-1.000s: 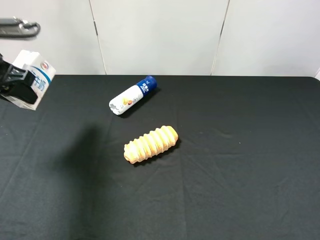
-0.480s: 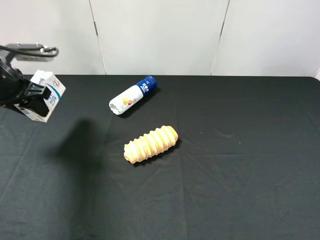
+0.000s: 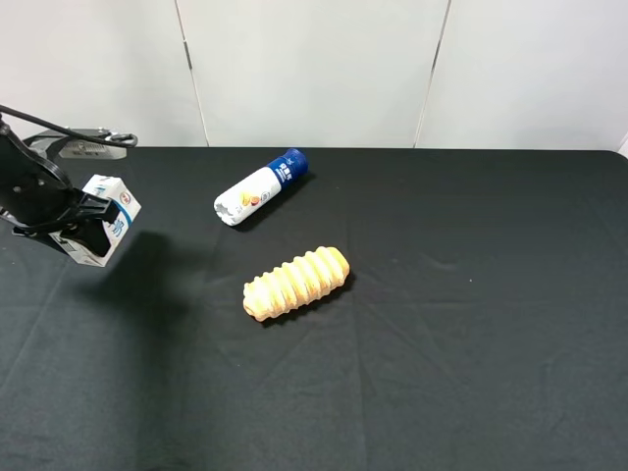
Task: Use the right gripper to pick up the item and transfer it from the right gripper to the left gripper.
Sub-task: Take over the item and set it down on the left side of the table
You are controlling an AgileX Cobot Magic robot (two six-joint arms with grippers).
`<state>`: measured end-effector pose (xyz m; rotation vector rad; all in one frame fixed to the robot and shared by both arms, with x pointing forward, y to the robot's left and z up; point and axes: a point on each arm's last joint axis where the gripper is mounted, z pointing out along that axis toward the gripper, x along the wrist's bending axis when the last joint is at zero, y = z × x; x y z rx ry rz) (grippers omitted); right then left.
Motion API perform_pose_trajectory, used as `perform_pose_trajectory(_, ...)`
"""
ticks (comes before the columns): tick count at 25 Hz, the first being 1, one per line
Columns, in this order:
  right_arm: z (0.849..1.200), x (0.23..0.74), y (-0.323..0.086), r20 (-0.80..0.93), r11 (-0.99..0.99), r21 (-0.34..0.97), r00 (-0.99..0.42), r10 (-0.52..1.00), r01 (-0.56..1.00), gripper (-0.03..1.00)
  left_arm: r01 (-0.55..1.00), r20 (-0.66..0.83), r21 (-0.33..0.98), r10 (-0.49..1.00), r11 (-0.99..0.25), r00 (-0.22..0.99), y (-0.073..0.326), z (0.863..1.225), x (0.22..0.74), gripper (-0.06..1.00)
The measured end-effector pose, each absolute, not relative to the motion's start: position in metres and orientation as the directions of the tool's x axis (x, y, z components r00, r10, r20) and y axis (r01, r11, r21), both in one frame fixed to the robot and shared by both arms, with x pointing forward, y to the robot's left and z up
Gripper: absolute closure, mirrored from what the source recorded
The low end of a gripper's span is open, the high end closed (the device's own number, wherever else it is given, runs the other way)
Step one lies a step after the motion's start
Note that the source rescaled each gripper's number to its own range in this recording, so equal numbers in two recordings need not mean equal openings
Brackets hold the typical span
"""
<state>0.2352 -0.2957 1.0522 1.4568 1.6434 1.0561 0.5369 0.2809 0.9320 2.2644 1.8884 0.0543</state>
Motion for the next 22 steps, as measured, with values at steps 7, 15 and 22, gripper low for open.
perform_pose_trajectory(7,1.0522,0.2352,-0.2957,0.02,0.039,0.902,-0.132,0.991,0.43,-0.03,0.97,-0.092,0.176,0.979,-0.166,0.184,0.2811,0.9286,0.538,0.94)
perform_pose_trajectory(15,1.0522,0.2352,-0.2957,0.02,0.039,0.902,-0.132,0.991,0.43,-0.03,0.967,-0.083,0.184,0.977,-0.178,0.196,0.2815,0.9278,0.539,0.89)
perform_pose_trajectory(22,1.0522,0.2352,-0.2957,0.02,0.039,0.902,-0.132,0.991,0.43,-0.03,0.957,-0.069,0.228,0.978,-0.179,0.199,0.282,0.9285,0.5432,-0.02)
